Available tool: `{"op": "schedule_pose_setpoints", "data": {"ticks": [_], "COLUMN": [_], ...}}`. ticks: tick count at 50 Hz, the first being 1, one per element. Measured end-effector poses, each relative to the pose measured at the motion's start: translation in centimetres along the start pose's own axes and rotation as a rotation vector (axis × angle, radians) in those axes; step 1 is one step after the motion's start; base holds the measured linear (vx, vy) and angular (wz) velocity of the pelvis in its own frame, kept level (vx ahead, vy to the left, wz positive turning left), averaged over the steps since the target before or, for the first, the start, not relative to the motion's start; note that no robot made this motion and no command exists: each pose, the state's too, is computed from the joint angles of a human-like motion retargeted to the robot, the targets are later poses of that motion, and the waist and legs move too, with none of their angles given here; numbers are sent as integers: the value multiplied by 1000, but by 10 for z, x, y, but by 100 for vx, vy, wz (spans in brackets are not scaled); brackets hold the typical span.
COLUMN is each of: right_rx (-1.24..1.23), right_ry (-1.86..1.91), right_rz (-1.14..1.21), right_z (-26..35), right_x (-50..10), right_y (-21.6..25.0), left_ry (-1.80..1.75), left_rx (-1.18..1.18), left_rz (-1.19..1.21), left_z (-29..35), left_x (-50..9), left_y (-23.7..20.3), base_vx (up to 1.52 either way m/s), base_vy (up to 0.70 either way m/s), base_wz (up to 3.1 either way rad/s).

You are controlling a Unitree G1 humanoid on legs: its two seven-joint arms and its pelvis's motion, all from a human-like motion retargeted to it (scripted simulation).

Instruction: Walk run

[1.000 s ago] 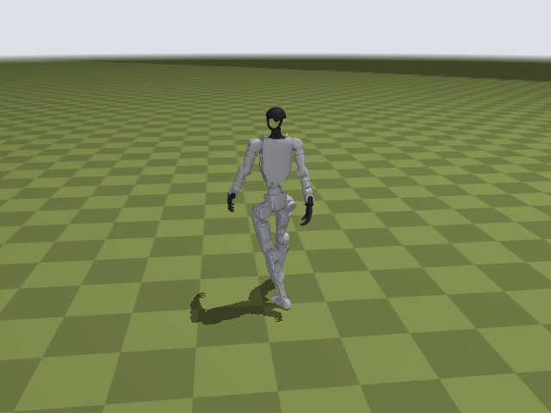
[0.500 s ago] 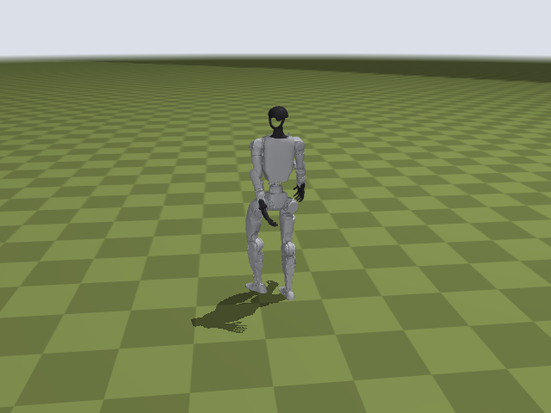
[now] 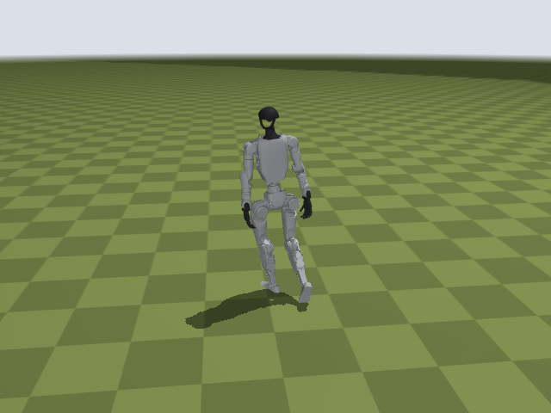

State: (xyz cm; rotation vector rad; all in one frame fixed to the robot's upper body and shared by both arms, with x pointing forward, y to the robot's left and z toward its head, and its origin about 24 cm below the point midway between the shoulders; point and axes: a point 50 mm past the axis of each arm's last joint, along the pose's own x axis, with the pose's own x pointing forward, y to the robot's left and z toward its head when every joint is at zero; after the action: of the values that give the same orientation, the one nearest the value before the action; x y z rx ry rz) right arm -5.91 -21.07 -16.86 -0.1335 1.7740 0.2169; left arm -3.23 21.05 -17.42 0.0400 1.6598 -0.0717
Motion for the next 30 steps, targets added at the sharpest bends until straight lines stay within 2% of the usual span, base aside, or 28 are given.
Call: {"op": "schedule_pose_setpoints", "data": {"ticks": [8, 15, 21, 30], "right_rx": [114, 119, 79, 224], "right_ry": [159, 150, -4, -114], "right_rz": [121, 154, 57, -54], "right_z": [-74, -68, -19, 22], "right_x": [-1, 1, 3, -5], "right_y": [31, 37, 11, -23], "left_ry": [-424, -545, -397, 182], "left_rx": [177, 287, 237, 289], "left_rz": [106, 188, 123, -109], "left_z": [111, 142, 94, -55], "left_x": [-26, -45, -21, 1], "left_y": [42, 62, 38, -38], "base_vx": [62, 64, 67, 75], "base_vy": [-6, -24, -30, -36], "base_wz": [119, 69, 40, 86]}}
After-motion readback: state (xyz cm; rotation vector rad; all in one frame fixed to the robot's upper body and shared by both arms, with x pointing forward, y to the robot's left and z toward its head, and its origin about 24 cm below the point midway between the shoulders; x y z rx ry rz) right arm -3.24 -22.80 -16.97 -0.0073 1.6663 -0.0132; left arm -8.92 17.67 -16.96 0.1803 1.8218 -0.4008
